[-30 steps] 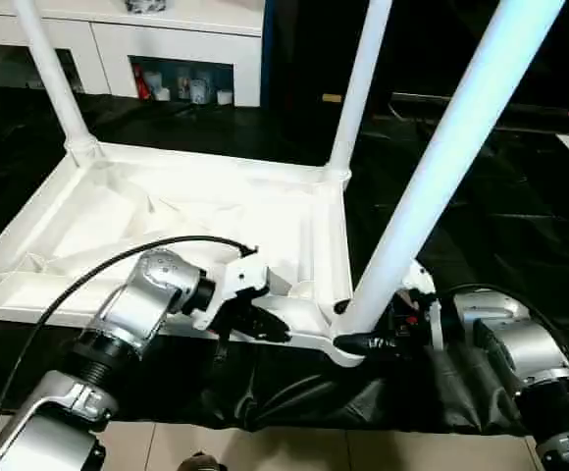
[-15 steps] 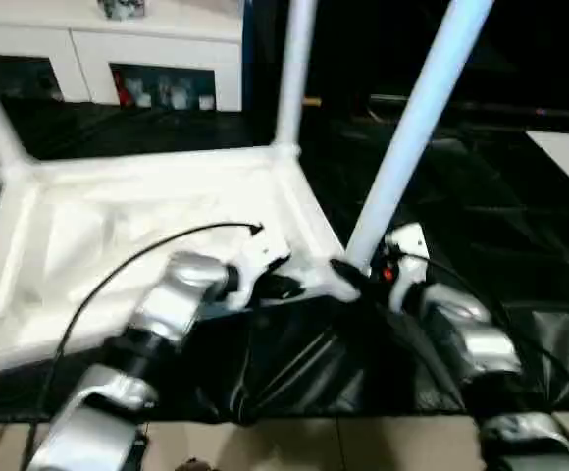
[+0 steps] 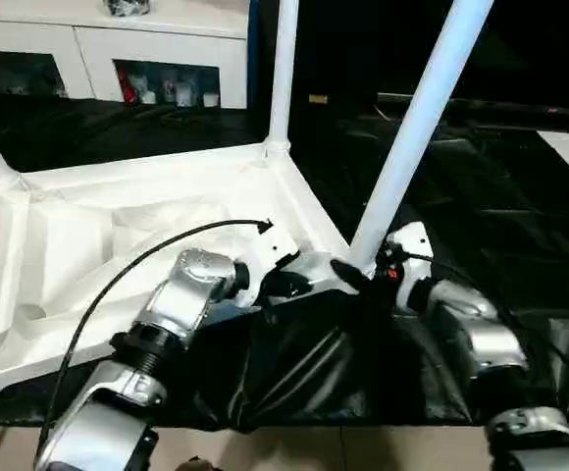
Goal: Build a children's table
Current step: Rotate leg to tighten
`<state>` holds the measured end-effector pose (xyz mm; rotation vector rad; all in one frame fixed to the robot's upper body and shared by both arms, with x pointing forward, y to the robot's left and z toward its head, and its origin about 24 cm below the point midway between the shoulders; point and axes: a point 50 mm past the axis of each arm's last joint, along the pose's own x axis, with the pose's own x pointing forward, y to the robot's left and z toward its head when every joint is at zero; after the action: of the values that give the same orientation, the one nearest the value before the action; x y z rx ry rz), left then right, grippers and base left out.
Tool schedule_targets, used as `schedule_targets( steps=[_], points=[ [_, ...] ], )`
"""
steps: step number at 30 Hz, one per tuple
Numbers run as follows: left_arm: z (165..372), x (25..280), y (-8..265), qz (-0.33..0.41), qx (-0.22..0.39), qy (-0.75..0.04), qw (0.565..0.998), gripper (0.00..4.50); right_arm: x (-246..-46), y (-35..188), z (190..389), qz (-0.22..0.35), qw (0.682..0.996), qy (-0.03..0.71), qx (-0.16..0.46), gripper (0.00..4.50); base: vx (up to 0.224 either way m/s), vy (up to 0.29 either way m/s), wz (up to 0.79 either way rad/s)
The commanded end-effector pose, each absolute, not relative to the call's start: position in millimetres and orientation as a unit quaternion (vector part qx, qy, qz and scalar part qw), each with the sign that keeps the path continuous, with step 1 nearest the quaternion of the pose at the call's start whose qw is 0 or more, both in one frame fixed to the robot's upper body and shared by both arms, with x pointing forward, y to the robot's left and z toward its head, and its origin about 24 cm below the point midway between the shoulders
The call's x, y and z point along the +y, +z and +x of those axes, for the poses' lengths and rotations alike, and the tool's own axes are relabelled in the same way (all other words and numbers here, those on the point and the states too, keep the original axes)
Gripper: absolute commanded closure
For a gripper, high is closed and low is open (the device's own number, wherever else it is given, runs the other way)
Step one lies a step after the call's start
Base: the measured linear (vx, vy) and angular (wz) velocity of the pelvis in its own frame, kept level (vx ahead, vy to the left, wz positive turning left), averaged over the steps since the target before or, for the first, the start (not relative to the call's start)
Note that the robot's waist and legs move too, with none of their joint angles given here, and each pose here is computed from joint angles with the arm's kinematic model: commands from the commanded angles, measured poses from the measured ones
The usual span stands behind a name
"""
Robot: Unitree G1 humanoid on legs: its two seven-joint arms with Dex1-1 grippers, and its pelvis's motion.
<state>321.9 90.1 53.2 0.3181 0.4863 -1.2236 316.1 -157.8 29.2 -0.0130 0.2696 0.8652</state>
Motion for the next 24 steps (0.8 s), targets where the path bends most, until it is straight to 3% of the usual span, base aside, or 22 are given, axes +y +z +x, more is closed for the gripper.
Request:
schedule_targets(
  steps=[1,3,5,6,8,16,24],
  points=[
    [314,76,52,0.147,0.225,-0.614,0.742,4.50,-128.1,39,303.0,-0.023,0.815,0.568,0.110,0.67,0.000,0.000,0.00],
    [313,78,53,0.143,0.227,-0.624,0.734,4.50,-131.0,40,297.1,-0.022,0.788,0.603,0.121,0.67,0.000,0.000,0.00],
    [309,83,55,0.139,0.227,-0.655,0.707,4.50,-136.6,39,286.8,-0.035,0.742,0.654,0.142,0.67,0.000,0.000,0.00],
    [309,83,55,0.139,0.227,-0.655,0.707,4.50,-136.6,39,286.8,-0.035,0.742,0.654,0.142,0.82,0.000,0.000,0.00],
    [305,89,57,0.136,0.226,-0.679,0.685,4.50,-139.0,38,280.8,-0.035,0.713,0.682,0.157,0.98,0.000,0.000,0.00],
    [305,100,58,0.150,0.232,-0.694,0.665,4.50,-141.4,36,271.9,-0.038,0.673,0.716,0.181,1.52,0.000,0.000,0.00],
    [307,107,57,0.160,0.233,-0.683,0.674,4.50,-139.2,31,272.7,-0.059,0.685,0.703,0.182,2.22,0.000,0.000,0.00]
  ],
)
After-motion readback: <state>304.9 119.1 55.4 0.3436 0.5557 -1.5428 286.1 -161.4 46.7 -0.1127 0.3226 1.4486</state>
